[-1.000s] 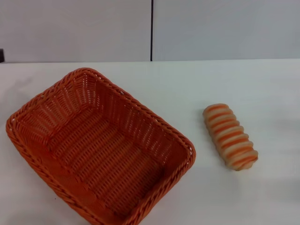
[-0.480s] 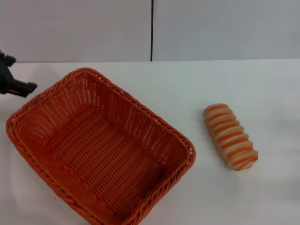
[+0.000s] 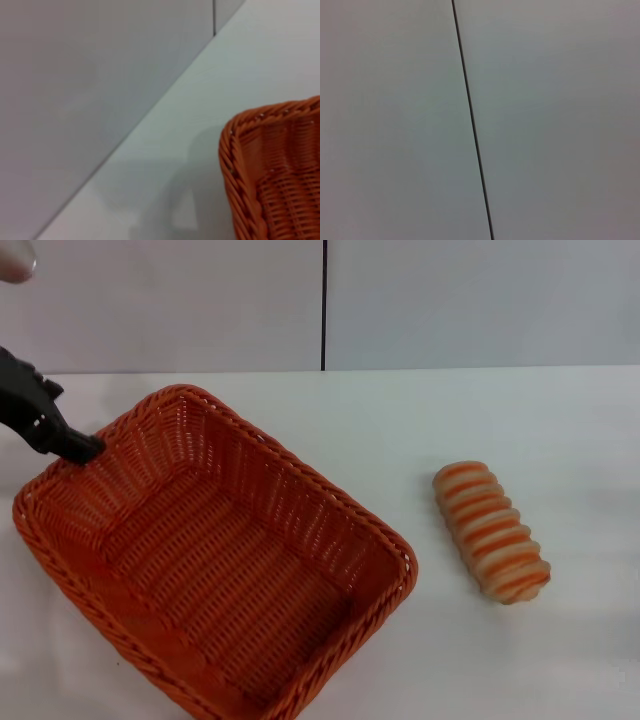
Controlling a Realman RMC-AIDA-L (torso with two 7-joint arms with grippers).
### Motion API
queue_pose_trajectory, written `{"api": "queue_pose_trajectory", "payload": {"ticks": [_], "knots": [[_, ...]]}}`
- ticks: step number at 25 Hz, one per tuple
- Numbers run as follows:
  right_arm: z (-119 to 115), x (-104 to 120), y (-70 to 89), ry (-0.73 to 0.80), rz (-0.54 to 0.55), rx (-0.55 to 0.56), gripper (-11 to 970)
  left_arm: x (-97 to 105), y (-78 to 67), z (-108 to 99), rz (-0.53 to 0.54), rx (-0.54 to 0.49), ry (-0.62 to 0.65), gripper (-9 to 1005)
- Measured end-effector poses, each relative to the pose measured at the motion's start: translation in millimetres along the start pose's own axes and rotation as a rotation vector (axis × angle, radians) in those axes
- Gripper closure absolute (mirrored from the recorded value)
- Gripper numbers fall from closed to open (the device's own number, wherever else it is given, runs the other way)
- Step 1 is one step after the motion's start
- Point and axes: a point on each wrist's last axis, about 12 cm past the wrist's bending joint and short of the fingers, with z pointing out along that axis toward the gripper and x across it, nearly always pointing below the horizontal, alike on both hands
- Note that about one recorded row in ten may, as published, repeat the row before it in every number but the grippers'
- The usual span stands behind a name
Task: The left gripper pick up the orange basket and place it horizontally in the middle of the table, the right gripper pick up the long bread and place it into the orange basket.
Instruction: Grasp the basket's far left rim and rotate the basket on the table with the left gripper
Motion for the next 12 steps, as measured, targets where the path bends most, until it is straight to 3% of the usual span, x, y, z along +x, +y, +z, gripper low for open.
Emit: {"api": "queue_pose_trajectory", "payload": {"ticks": [5, 12], "knots": [[5, 1, 1.7, 0.008, 0.0, -0.003, 211, 3, -2.6, 15, -0.033, 0.047, 0.033, 205], [9, 3, 3.4, 0.022, -0.002, -0.011, 210, 1, -9.9, 30, 0.004, 0.021, 0.047, 223]]}}
